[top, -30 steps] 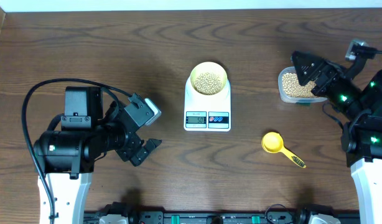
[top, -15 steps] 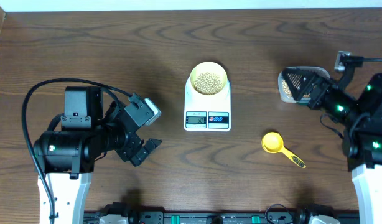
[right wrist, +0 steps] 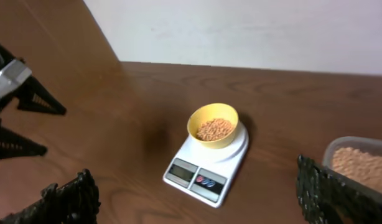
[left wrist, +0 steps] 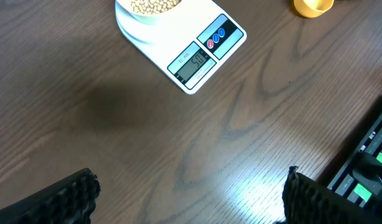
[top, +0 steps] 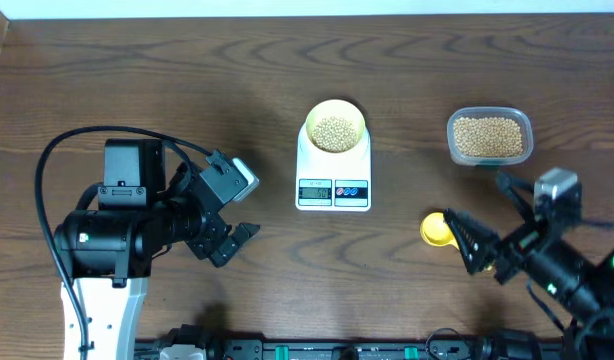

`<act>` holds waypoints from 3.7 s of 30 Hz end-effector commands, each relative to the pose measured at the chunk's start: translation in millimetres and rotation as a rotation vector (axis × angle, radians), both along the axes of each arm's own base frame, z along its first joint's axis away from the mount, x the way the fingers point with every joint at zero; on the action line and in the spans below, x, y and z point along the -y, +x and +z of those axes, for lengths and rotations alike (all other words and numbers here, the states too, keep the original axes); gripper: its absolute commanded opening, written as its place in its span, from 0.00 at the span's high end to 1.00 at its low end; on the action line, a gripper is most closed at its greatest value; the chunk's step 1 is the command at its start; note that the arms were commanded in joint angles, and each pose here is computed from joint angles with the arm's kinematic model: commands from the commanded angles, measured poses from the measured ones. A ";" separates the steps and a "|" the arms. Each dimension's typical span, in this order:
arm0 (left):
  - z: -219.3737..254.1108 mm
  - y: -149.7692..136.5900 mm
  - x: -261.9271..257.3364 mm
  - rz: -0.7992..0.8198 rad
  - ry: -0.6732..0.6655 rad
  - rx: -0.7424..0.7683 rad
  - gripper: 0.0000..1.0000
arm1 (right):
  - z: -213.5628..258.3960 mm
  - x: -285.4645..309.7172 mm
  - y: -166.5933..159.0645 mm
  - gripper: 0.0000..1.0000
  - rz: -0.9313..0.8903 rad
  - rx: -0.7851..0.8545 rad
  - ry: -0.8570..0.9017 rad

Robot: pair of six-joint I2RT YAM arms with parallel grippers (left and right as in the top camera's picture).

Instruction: Scoop item into bowl and weigh 50g on scale

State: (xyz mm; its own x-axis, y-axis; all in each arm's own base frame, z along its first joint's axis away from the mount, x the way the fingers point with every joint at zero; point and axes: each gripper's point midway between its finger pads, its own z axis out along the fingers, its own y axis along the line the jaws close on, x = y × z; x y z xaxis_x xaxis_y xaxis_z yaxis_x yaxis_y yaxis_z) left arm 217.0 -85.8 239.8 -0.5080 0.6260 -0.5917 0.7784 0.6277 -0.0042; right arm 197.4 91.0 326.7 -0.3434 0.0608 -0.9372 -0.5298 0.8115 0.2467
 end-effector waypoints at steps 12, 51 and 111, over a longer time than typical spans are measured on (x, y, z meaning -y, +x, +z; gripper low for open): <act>1.4 -0.7 1.2 -0.006 -0.010 0.002 0.04 | -19.7 31.8 -16.1 0.01 -0.254 0.256 -0.061; 1.4 -0.7 1.1 -0.006 -0.010 0.002 0.04 | -127.5 73.4 47.3 0.01 -0.518 0.377 0.001; 1.4 -0.7 1.2 -0.006 -0.010 0.002 0.04 | -170.1 76.5 48.3 0.01 -0.519 0.267 -0.213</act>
State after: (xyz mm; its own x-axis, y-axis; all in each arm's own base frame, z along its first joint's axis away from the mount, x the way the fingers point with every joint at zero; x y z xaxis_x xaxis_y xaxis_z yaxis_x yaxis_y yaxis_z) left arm 217.2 -85.8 239.9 -0.5076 0.6260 -0.5921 0.7784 0.6277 -0.0036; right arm 246.3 13.8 155.9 -0.0779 -0.0295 -0.9965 -0.0718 0.9971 -0.0239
